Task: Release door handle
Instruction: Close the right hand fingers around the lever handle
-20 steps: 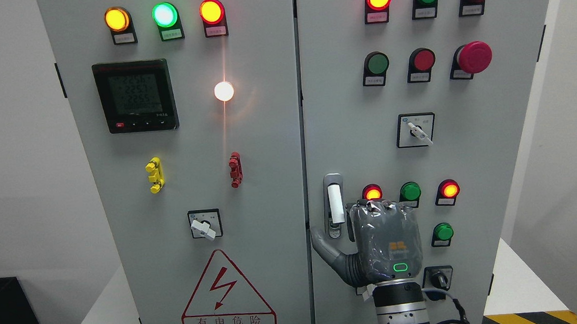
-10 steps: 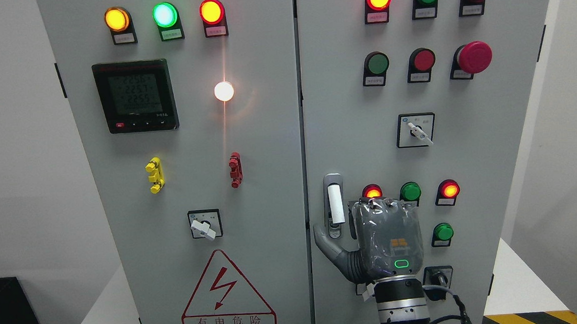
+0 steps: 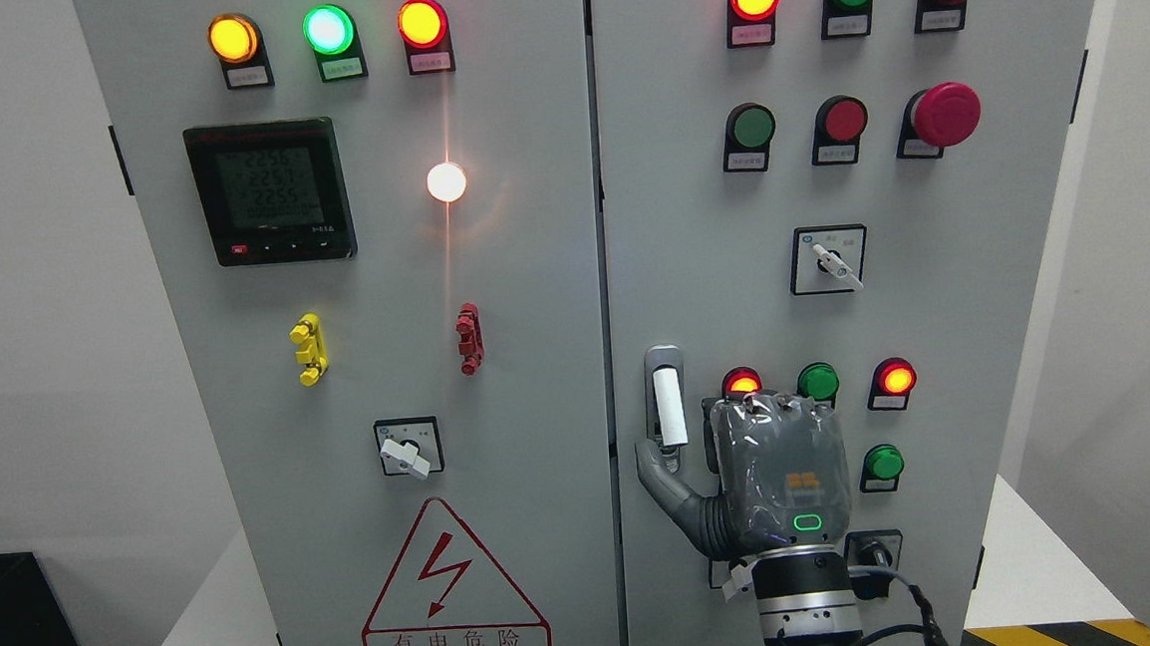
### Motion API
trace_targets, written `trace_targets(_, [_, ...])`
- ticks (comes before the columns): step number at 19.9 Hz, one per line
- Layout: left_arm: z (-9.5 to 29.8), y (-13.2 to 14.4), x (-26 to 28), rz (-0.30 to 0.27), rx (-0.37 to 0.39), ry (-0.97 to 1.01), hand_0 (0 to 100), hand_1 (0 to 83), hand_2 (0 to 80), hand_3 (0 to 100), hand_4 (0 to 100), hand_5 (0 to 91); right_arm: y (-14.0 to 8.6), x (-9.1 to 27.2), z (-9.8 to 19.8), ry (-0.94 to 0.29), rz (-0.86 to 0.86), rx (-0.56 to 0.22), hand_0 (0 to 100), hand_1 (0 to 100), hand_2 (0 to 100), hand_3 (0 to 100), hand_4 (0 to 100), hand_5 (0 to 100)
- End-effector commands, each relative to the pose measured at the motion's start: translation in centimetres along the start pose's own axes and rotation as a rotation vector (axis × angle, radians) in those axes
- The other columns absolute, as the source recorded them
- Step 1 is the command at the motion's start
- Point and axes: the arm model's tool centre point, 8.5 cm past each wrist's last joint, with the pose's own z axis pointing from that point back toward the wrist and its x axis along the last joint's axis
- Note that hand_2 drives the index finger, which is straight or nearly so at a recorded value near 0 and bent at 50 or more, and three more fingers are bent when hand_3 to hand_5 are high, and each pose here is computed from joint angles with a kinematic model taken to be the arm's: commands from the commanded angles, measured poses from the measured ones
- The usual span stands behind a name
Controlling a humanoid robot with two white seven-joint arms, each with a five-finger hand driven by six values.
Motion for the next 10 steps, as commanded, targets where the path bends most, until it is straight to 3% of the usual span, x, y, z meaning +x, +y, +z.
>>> trace_targets(1, [0.0,-0.01,0.0,0.0,-0.001,0.0,12,55.6,0.0,0,0,0.0,-0.05,-0.15,-0.2,0.008,-0.001,-0.004,27,31,96,100,97,100])
trace_targets(10, [0.0,-0.01,0.0,0.0,-0.001,0.0,12,55.6,0.0,0,0,0.0,0.01,-0.07,-0.18,0.007,-0.003,-0.002,30,32,96,100,97,100])
